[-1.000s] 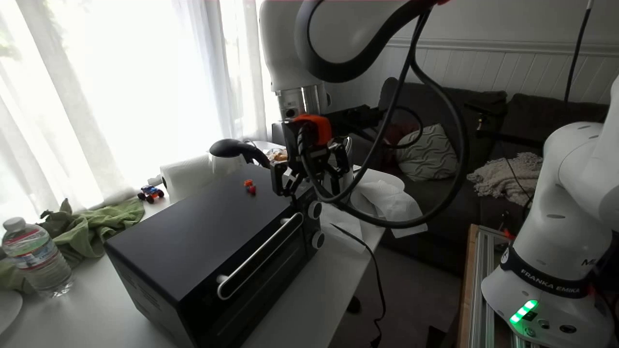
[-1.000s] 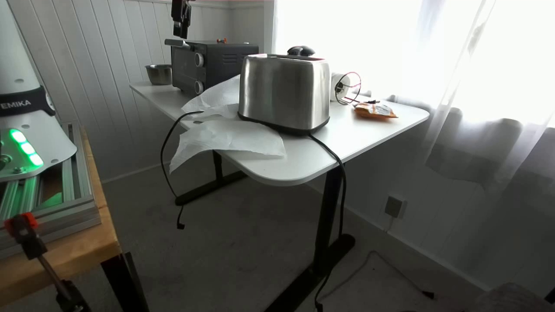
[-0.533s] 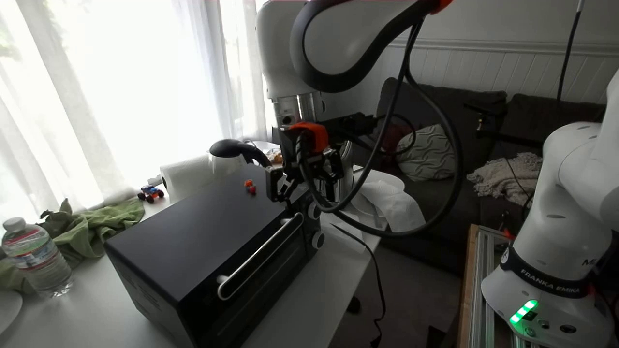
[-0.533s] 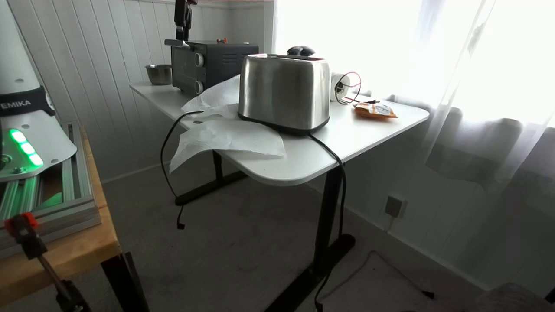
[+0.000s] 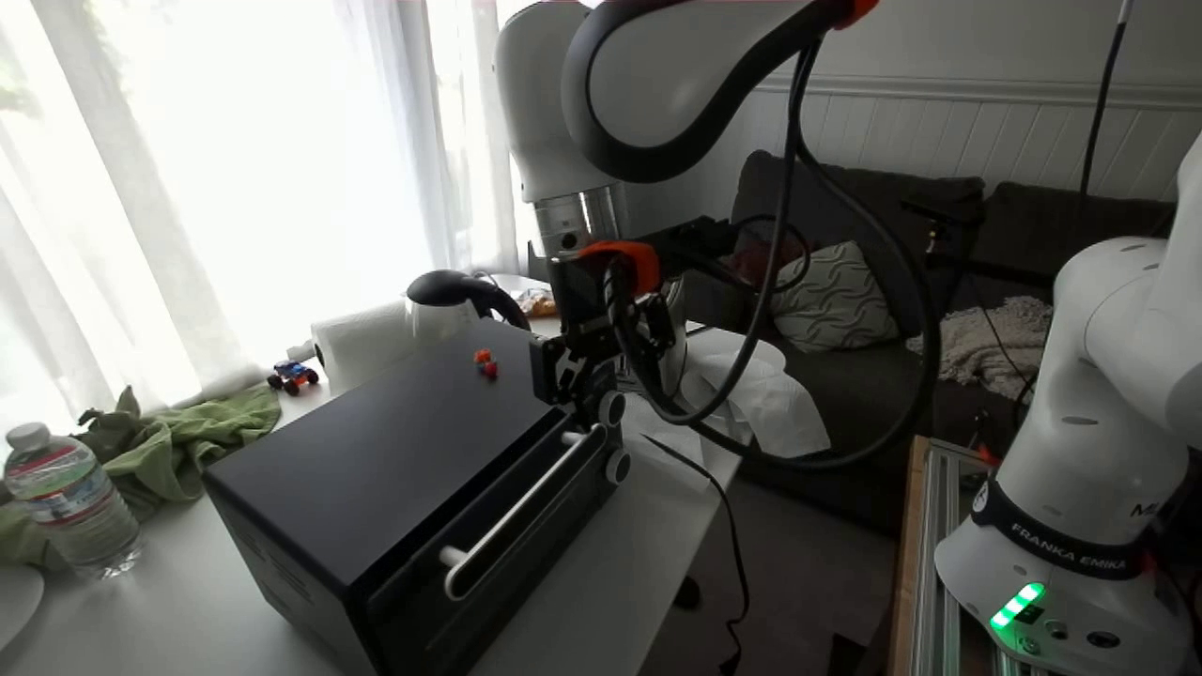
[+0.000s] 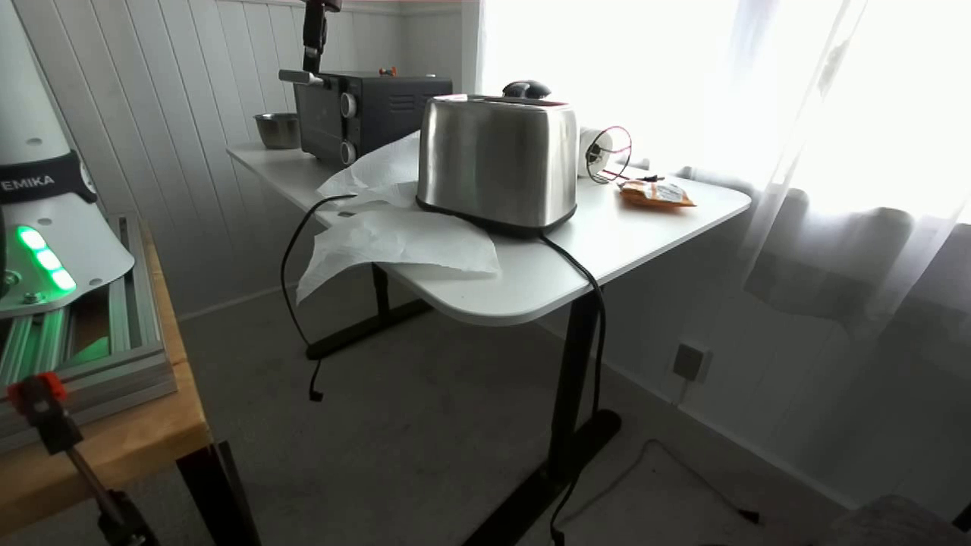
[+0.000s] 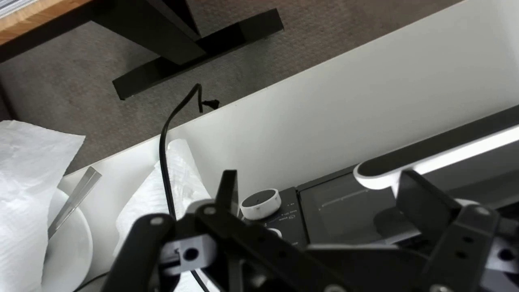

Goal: Open the microwave door

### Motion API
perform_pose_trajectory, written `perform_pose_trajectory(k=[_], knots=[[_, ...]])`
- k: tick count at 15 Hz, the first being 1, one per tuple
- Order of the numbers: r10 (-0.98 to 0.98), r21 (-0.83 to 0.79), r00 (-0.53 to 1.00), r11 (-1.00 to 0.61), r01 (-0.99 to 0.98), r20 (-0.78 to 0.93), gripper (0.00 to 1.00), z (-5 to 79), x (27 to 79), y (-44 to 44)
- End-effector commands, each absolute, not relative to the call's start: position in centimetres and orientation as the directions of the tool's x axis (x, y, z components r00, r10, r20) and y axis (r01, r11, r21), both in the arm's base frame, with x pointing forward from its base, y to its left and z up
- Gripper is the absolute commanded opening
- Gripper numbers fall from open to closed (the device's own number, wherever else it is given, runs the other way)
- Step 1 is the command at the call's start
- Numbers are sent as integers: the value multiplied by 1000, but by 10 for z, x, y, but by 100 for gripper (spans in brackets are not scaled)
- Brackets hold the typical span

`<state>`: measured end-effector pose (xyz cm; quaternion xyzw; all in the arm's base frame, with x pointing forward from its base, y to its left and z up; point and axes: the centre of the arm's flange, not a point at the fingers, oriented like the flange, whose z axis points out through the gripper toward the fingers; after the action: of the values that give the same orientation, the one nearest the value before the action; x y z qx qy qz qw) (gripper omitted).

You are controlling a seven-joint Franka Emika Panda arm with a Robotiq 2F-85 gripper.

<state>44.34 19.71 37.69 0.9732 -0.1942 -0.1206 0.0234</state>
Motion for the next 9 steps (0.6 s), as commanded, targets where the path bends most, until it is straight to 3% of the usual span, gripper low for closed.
perform_pose_trajectory(k=[1, 9], knots=[[-325, 148, 897, -945, -293, -298, 100, 374, 435, 202], [-245, 267, 842, -955, -126, -480, 100, 364, 408, 211]])
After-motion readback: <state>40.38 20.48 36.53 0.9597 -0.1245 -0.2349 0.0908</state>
